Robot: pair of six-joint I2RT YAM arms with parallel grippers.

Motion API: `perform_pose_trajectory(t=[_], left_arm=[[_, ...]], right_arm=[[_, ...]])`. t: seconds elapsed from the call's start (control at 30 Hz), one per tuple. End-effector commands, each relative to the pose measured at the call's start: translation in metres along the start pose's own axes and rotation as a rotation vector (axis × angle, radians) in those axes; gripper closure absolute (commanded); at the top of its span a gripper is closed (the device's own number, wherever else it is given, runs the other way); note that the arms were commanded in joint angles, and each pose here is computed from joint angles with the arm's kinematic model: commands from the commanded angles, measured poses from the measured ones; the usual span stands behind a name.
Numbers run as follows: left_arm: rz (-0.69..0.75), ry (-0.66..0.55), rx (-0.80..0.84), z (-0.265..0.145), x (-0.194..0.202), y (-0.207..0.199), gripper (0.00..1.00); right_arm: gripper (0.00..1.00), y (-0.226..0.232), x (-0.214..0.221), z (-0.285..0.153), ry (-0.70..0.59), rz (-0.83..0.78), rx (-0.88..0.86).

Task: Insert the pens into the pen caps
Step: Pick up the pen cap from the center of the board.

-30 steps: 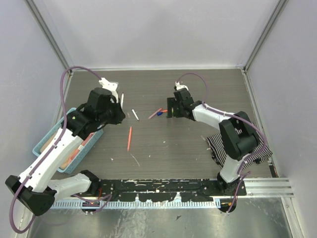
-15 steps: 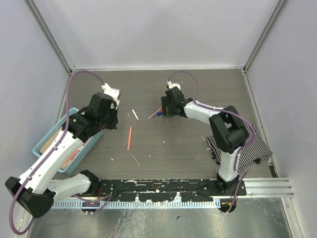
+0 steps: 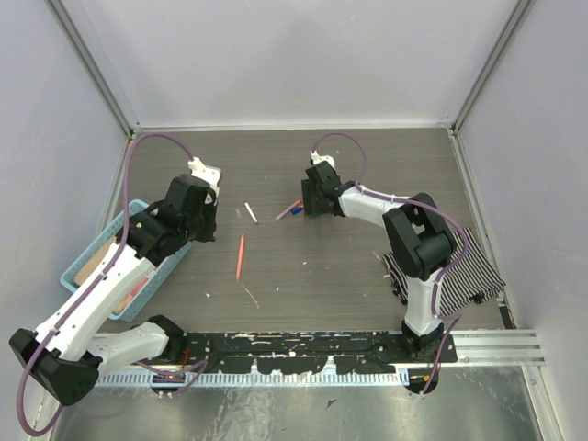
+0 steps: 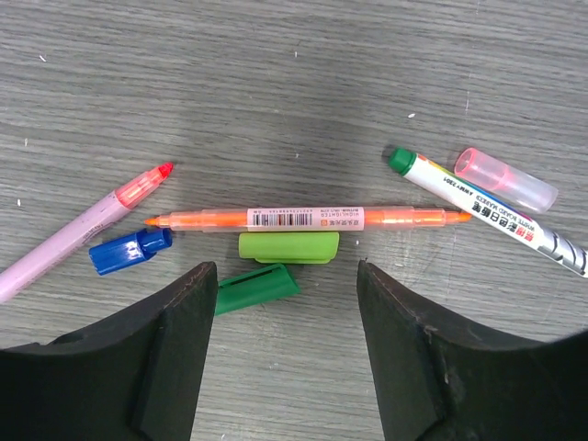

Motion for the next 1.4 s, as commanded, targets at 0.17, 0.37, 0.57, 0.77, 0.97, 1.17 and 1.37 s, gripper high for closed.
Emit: perform_pose_trajectory(t=[0.17,0.37,0.57,0.77,0.97,1.17,1.37], left_arm=[[-0.013,-0.038,-0.009,-0.006,-0.004,0.004,1.0],[-0.024,-0.046,0.011,-0.007,-0.006,0.0,1.0],[-0.026,-0.055,0.017,-0.008,-0.009,0.0,1.0],[-0.024,-0.055,0.019,-0.008,-0.008,-0.001,1.0],[-0.023,-0.053,0.023,-0.006,-0.008,-0.002,1.0],[-0.022,-0.055,0.021,-0.006,-0.009,-0.001,1.0],[-0.023,-0.057,0.026,-0.007,-0.008,-0.002,1.0]], right_arm=[[0.35,0.014,-0.024,0.001,-0.067,0.015,-0.021],[0.33,0.014,-0.023,0.004,-0.067,0.017,-0.017],[0.35,0.013,-0.021,0.006,-0.063,0.015,-0.013],[0.41,0.014,-0.018,0.009,-0.055,0.017,-0.018],[0.46,0.013,-0.017,0.009,-0.051,0.015,-0.019],[0.49,0.015,-0.025,-0.002,-0.076,0.02,-0.031],[0.5,0.019,-0.042,-0.023,-0.12,0.027,-0.059]])
Point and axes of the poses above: each gripper's point midway between its finger pads, its own z axis out along the fingers, its own y axis along the line the jaws close on, x = y × z, the point moved 1 cm from there along -z, back along the fingers, and after that the axes turned 13 degrees about z, right-handed, at the moved point
